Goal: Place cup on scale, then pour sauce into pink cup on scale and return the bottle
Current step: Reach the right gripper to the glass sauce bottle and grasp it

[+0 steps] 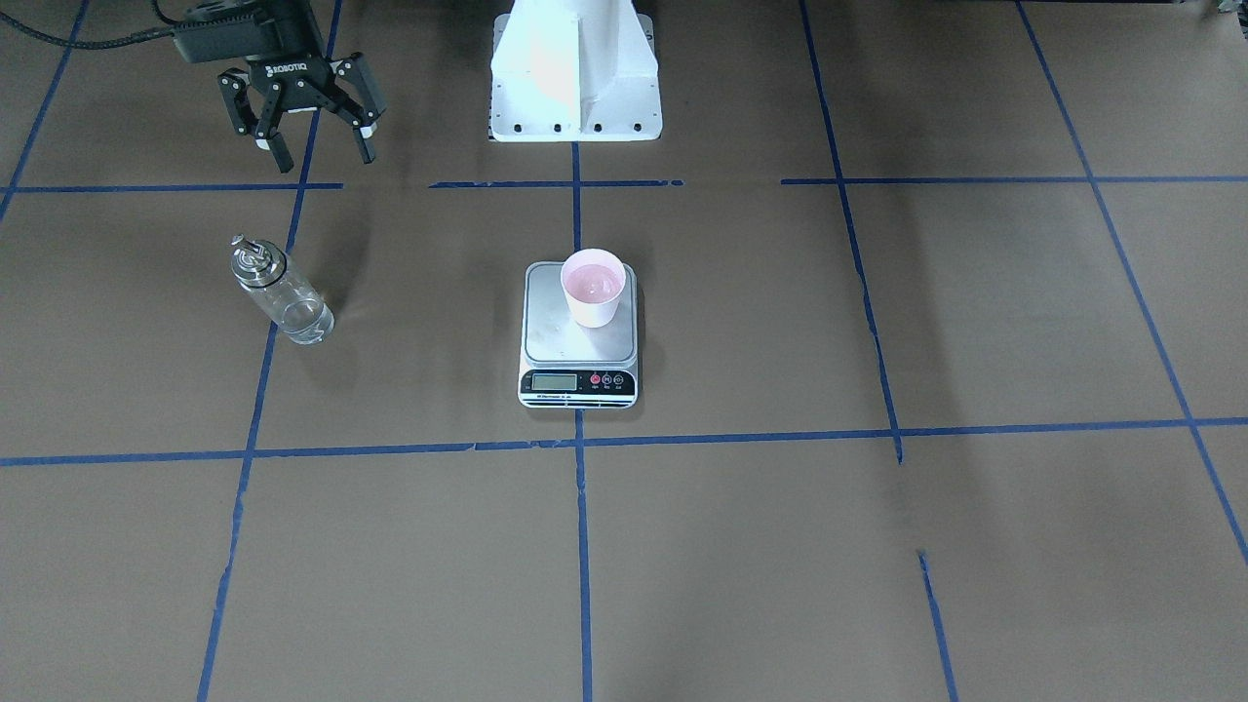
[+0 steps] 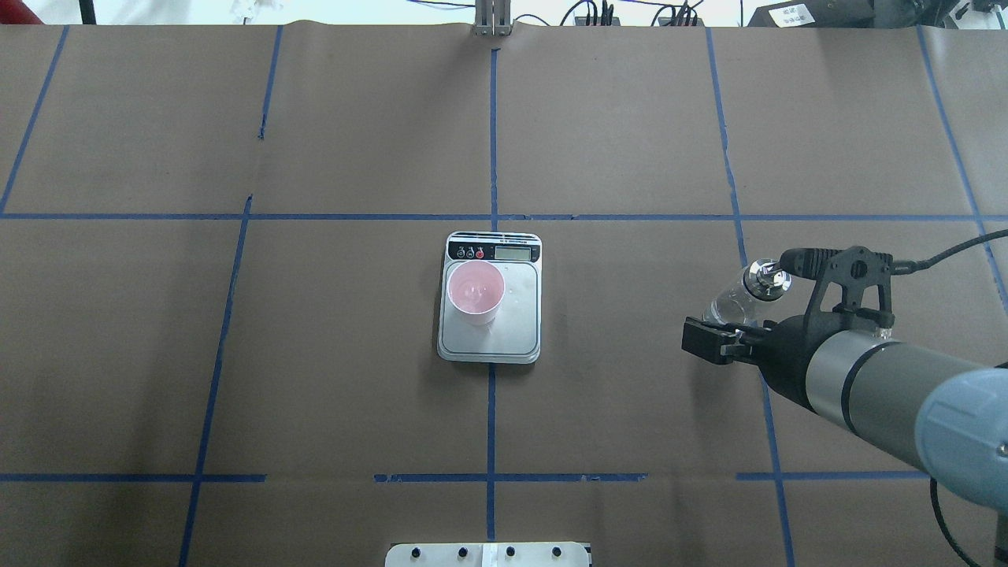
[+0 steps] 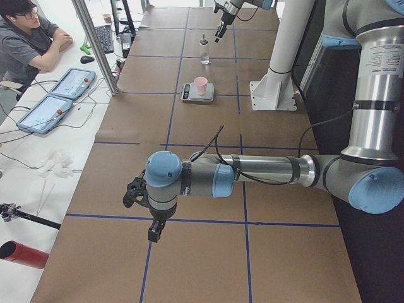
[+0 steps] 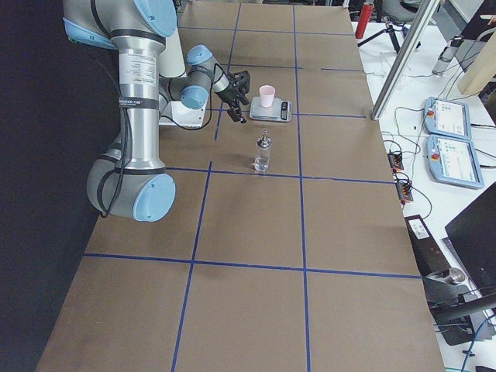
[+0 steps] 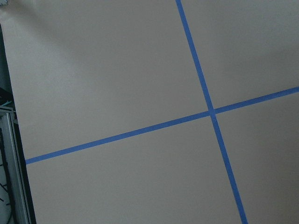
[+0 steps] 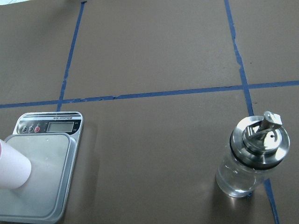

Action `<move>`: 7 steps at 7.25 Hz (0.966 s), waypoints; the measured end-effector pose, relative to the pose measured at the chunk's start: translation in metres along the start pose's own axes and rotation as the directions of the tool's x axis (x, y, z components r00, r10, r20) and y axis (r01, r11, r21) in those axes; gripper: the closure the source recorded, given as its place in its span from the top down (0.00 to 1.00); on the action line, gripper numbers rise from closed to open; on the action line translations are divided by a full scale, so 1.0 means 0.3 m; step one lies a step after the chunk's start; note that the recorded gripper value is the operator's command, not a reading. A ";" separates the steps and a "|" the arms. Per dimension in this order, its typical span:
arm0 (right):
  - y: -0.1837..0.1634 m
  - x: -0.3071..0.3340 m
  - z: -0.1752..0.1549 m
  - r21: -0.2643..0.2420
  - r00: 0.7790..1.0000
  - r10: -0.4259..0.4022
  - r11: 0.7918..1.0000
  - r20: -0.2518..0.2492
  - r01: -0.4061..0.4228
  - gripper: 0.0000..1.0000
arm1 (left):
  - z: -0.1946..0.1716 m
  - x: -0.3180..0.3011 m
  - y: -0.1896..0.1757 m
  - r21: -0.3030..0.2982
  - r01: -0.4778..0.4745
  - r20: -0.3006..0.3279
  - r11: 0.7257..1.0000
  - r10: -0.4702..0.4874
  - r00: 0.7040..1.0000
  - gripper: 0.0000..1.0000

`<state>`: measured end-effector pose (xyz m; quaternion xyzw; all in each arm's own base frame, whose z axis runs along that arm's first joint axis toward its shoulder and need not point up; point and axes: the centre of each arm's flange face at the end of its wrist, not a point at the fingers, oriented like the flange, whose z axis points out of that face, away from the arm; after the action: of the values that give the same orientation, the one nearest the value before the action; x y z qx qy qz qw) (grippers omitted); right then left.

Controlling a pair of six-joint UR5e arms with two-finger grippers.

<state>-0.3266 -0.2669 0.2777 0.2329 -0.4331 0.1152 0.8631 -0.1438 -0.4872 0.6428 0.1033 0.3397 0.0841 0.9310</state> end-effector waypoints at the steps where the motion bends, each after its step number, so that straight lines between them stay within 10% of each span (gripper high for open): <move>1: 0.043 0.011 0.017 0.028 1.000 -0.009 1.000 0.002 0.009 1.00 | 0.005 0.005 0.007 -0.024 0.020 -0.009 1.000 -0.020 1.000 1.00; 5: 0.250 0.122 0.316 0.197 0.998 -0.011 0.980 0.057 0.000 1.00 | -0.013 0.040 -0.002 -0.034 0.021 -0.022 0.999 -0.022 1.000 1.00; 7: 0.304 0.241 0.421 0.244 0.999 -0.034 0.969 0.002 0.032 1.00 | -0.009 0.058 -0.011 -0.030 0.011 -0.040 0.999 -0.013 0.999 1.00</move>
<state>-0.4077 -0.2516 0.4284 0.3446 -0.4143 0.1525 0.8284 -0.1321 -0.4859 0.6292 0.0858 0.3576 0.0855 0.9260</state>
